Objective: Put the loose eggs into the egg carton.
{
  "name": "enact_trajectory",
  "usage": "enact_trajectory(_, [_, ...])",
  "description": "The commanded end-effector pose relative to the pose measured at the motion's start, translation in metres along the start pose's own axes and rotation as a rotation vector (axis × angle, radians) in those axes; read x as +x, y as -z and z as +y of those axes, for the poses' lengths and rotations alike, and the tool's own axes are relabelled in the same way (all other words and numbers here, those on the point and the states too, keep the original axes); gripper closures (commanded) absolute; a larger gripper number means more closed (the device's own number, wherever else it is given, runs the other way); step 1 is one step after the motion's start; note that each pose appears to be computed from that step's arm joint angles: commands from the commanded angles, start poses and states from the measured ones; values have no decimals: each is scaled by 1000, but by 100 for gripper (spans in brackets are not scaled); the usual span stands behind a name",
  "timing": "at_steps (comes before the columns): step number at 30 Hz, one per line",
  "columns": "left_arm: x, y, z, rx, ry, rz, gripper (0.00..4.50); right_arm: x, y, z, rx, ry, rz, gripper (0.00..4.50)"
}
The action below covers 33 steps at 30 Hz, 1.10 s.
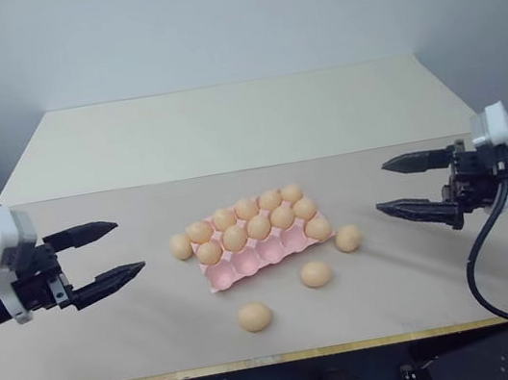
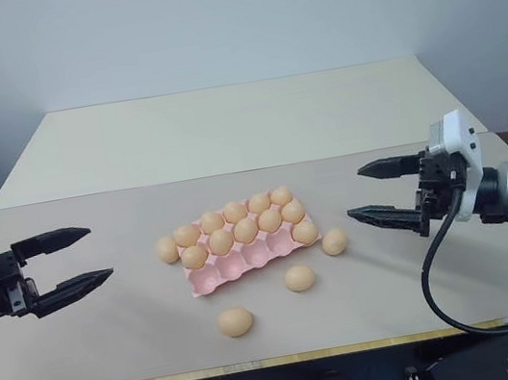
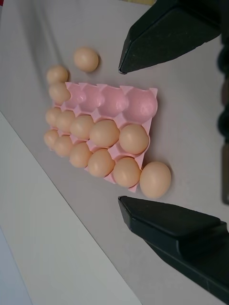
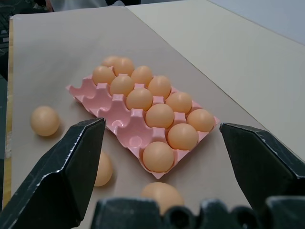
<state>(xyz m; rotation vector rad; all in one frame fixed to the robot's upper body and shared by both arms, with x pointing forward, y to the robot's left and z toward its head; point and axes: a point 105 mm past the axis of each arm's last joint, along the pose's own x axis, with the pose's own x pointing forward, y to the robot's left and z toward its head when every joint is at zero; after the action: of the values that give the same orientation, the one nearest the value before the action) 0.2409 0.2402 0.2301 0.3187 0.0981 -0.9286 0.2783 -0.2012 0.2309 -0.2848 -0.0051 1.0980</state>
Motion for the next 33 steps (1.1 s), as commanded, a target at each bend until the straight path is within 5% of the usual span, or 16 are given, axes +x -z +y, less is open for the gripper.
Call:
enact_trajectory(1, [0, -4, -4, 48, 15, -2, 5, -2, -12, 3, -50, 2, -22, 0])
enact_trajectory(11, [0, -4, 0, 86, 33, 19, 5, -2, -9, 2, -58, 8, -12, 0])
enact_trajectory(21, [21, -11, -19, 96, 278, -26, 5, 2, 2, 5, -148, -64, 124, 0])
enact_trajectory(33, [46, -10, -27, 106, 444, -38, 5, 48, 60, 12, -303, -174, 284, 0])
